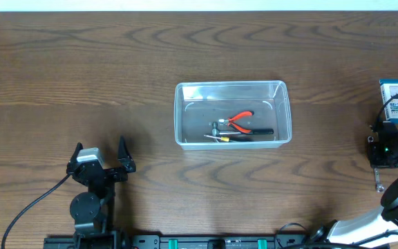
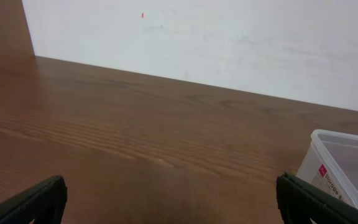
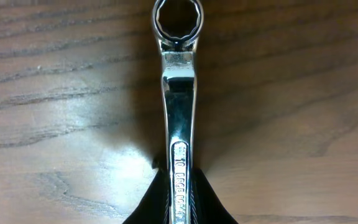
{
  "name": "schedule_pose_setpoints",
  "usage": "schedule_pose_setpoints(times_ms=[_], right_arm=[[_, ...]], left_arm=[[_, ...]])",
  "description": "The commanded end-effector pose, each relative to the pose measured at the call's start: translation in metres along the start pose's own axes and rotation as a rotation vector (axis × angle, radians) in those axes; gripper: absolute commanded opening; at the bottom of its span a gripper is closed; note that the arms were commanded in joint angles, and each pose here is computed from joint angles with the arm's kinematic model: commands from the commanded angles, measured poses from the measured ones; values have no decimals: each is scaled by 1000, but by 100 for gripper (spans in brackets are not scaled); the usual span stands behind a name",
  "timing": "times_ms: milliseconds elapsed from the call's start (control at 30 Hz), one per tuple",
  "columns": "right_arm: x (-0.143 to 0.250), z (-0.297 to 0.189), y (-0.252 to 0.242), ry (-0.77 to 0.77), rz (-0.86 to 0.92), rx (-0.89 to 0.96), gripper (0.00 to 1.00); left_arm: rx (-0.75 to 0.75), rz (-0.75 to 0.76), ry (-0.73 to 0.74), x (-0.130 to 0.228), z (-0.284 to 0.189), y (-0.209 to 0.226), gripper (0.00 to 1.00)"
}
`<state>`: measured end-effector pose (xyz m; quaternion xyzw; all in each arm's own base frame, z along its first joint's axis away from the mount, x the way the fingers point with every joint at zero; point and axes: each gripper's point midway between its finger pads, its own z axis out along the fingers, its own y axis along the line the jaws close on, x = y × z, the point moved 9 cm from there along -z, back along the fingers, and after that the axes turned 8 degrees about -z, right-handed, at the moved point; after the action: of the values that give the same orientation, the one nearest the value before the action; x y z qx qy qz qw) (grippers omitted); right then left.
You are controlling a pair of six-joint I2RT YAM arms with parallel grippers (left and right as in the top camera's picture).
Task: Pack container
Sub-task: 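Close the right gripper on the wrench and lift it, then carry the wrench left and lower it into the container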
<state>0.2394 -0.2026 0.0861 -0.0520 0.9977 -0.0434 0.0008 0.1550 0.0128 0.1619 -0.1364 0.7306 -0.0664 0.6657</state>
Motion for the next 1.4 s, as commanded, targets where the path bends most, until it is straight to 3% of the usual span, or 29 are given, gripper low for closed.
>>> schedule_pose_setpoints(times_ms=[0, 300, 467, 667, 867, 1033, 1167, 1367], right_arm=[[-21, -14, -5, -58, 12, 16, 1], [-94, -106, 12, -198, -139, 26, 1], [-132, -166, 62, -297, -280, -23, 1], [-159, -219, 160, -364, -569, -43, 1], [-156, -226, 260, -377, -988, -61, 1], [-142, -223, 309, -358, -1253, -73, 1], [-135, -206, 325, -316, -1385, -85, 1], [-136, -163, 330, -231, -1396, -123, 1]], left_arm=[[-35, 5, 41, 10, 1, 5, 98], [-35, 5, 42, 10, 1, 5, 98], [-35, 5, 42, 10, 1, 5, 98], [-35, 5, 42, 10, 1, 5, 98], [-35, 5, 42, 10, 1, 5, 98], [-35, 5, 41, 10, 1, 5, 98], [-35, 5, 42, 10, 1, 5, 98], [-35, 5, 42, 10, 1, 5, 98]])
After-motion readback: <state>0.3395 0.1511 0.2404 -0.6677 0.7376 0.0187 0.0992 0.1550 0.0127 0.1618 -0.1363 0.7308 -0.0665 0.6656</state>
